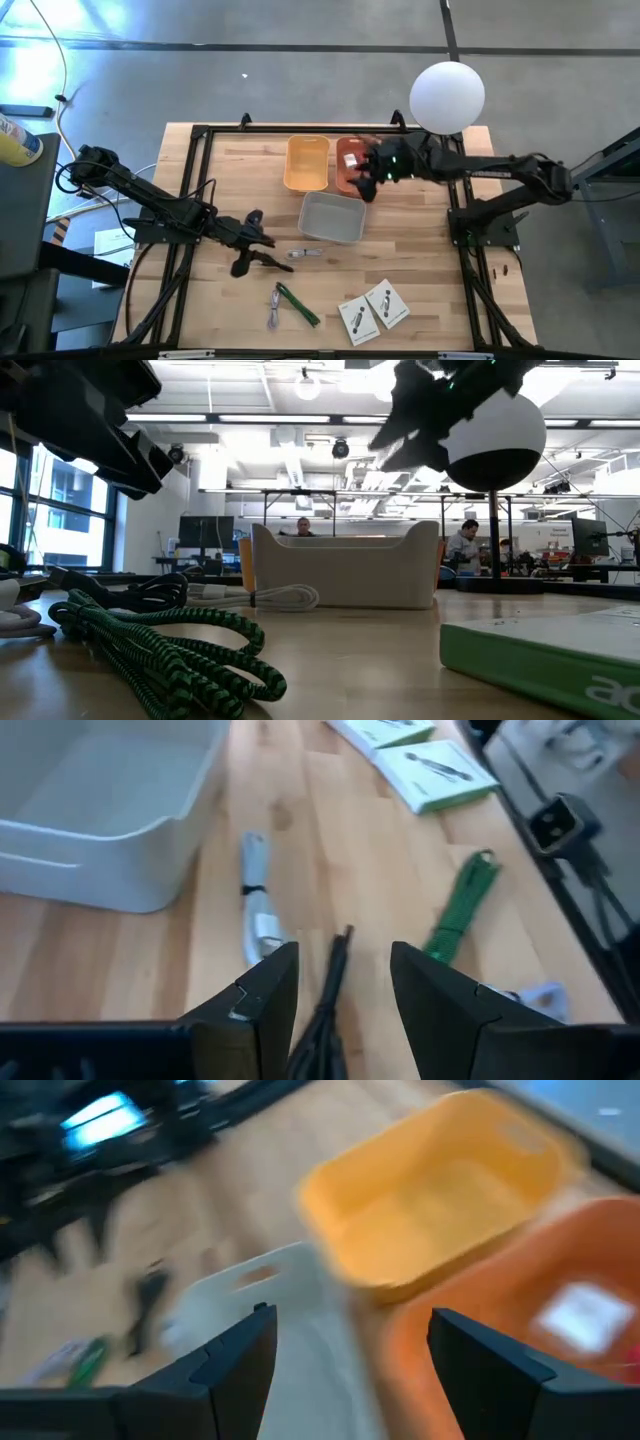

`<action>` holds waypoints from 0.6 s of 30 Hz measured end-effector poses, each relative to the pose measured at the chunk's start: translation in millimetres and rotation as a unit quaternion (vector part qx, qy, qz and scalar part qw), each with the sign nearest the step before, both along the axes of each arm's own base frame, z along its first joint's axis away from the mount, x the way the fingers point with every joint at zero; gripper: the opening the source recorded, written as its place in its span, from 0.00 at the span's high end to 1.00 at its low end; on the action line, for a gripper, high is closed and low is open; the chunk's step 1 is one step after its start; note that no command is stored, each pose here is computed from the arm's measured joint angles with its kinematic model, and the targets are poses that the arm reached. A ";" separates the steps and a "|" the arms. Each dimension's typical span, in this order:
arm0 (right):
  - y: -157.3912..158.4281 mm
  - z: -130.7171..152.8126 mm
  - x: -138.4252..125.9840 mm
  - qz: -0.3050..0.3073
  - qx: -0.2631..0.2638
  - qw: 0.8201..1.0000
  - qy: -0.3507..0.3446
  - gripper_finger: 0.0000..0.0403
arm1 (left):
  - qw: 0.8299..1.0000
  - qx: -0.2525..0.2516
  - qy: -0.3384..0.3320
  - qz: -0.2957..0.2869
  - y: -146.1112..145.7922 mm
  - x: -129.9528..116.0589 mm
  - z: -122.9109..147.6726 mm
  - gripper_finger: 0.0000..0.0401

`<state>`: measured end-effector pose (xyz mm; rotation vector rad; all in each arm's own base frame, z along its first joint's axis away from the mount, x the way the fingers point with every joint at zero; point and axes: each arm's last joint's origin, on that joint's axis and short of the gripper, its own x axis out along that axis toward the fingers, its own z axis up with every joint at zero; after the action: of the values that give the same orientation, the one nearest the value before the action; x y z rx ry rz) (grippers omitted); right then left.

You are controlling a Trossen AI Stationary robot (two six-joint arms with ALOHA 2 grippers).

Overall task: Pick and place items into bin
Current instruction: Put the black charger cable into the yellow bin

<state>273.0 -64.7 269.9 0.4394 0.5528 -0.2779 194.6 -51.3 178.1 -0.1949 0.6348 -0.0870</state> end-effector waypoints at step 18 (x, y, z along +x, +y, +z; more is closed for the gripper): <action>173.1 16.8 -11.6 0.028 -0.002 0.994 -0.108 0.39 | 0.980 0.120 0.097 -0.128 -1.7 -1.5 -30.0 0.63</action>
<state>261.4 108.4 286.7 0.4439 0.3524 -0.1753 193.1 -53.0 148.0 0.1149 0.8560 -0.2395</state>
